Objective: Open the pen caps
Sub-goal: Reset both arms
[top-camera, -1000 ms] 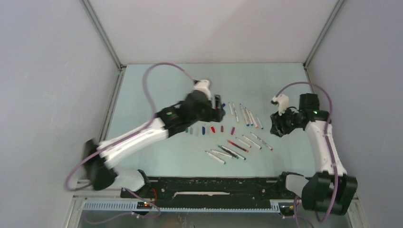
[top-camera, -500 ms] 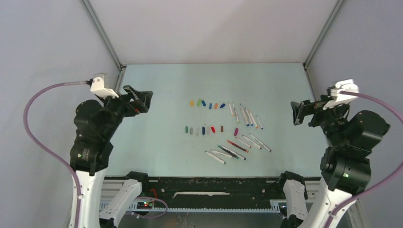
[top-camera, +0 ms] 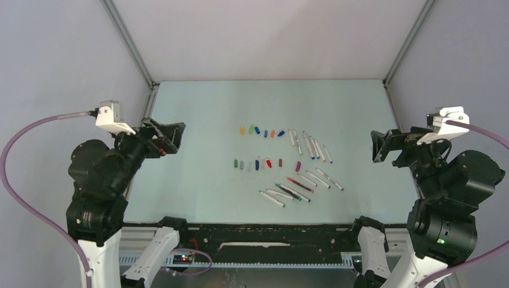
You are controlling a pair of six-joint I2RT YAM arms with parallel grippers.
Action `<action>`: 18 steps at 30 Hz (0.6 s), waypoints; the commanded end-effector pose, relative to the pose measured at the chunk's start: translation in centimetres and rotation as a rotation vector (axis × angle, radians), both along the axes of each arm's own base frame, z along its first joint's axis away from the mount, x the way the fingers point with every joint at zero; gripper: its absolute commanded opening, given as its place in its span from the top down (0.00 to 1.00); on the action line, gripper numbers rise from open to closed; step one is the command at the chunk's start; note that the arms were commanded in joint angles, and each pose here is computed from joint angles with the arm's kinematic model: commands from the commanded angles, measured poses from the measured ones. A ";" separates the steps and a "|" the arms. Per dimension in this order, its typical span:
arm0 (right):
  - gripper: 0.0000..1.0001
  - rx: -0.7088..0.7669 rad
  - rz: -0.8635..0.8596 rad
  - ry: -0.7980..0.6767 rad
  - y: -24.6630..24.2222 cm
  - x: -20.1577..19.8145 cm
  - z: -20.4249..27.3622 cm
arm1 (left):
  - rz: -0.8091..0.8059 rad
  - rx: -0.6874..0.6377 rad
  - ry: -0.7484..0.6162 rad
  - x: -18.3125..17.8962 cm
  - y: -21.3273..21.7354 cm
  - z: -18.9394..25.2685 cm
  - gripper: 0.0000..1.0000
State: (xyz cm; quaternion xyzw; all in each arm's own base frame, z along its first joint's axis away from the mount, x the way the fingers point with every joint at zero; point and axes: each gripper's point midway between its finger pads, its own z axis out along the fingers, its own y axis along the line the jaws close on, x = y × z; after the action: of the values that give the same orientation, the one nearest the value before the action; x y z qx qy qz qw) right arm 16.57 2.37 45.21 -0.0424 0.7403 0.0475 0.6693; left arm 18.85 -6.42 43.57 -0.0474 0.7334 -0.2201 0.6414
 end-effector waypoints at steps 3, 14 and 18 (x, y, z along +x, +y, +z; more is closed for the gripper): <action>0.00 0.031 -0.046 0.020 -0.8 0.4 -0.9 | 0.028 -0.005 0.013 -0.3 0.5 0.2 0.00; 0.01 0.109 -0.030 0.037 -1.3 3.4 -1.0 | 0.058 0.032 -0.007 -1.5 1.4 -0.4 0.00; 0.00 0.138 -0.029 0.073 -1.6 4.5 -2.5 | 0.066 0.046 -0.022 -1.9 1.6 -0.1 0.00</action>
State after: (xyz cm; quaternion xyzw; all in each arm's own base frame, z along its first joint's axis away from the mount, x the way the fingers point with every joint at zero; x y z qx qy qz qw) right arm 19.60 1.12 43.17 0.0007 0.7596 0.0744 0.6461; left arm 17.28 -5.45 43.05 -0.0600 0.7343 -0.2030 0.6450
